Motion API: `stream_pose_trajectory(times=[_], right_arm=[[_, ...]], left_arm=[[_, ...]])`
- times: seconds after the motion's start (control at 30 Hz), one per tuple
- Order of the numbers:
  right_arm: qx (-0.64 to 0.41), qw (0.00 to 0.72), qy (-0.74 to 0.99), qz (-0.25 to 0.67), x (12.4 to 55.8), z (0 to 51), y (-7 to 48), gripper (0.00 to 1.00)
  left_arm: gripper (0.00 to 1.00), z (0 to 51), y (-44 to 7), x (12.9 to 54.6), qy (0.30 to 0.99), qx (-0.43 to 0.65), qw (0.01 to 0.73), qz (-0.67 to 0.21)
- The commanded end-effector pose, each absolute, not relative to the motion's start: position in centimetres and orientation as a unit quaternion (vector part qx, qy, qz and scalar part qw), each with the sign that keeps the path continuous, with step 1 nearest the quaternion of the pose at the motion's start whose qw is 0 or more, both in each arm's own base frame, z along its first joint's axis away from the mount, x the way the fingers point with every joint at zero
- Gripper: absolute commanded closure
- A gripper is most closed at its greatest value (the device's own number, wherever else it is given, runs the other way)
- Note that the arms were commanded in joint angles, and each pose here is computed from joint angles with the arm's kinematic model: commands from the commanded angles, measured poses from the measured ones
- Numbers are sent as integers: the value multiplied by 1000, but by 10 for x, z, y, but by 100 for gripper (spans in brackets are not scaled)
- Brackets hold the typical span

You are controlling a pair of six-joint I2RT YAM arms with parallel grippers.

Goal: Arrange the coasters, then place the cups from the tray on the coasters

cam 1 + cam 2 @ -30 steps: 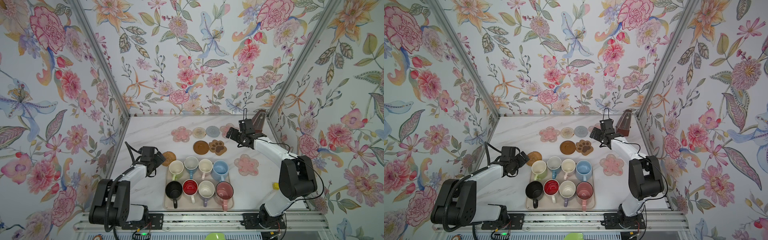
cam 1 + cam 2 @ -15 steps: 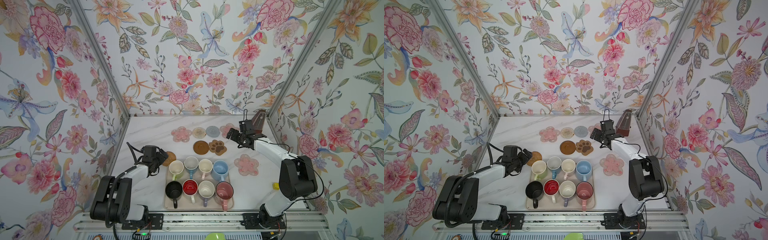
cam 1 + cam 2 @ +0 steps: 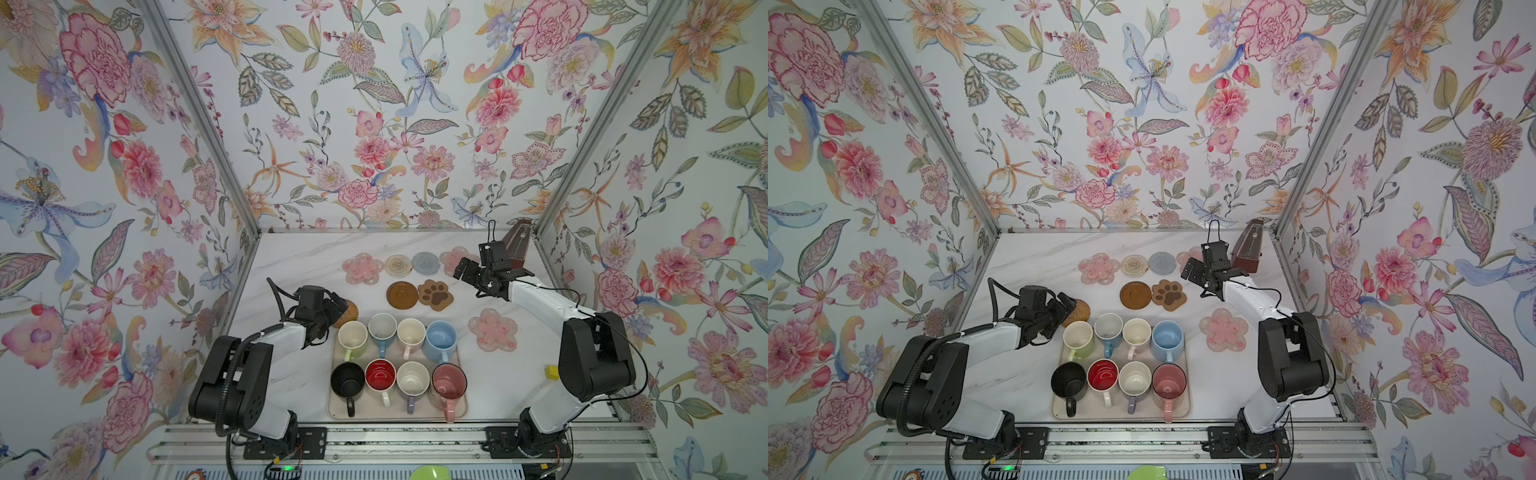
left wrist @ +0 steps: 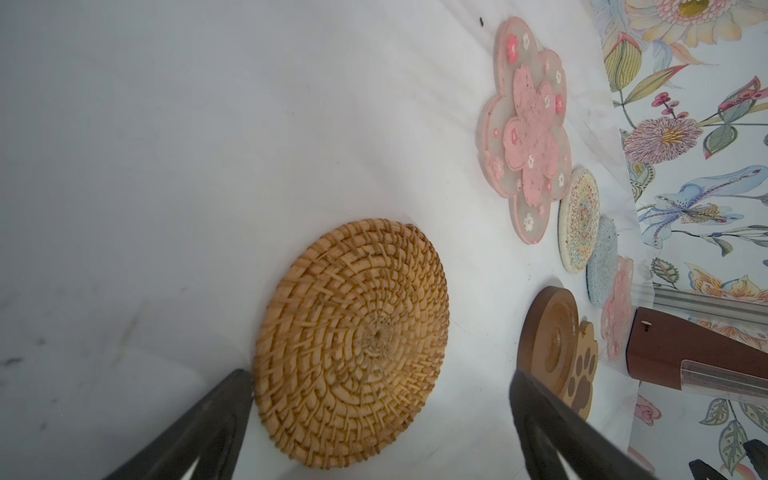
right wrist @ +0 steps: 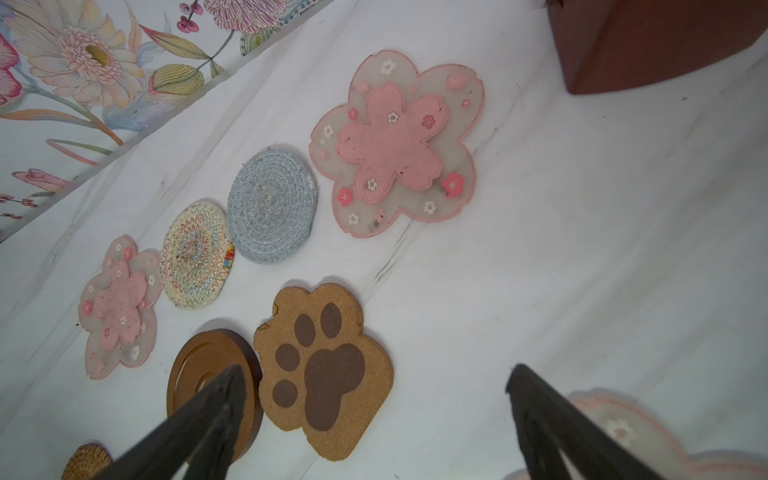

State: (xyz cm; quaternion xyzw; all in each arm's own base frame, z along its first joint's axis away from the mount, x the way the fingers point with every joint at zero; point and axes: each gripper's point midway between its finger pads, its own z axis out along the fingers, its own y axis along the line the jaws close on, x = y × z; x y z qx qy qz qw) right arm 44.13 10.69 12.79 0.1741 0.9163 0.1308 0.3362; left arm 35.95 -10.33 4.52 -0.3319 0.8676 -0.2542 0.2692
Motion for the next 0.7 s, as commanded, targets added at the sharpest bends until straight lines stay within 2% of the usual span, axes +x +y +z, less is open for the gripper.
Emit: stream_pose_trajectory(times=[0.0,0.47,0.67], right_arm=[[171,344,913,135,438,135,104,1],[189,349,908,133,430,139,87,1],[202,344,908,126,414,140,72,1]], left_arm=[[1,39,-114,359,872,-333,245,-262],[1,38,-144,389,878,-301,242,-282],[1,58,-150,402,879,-272,267,-287]])
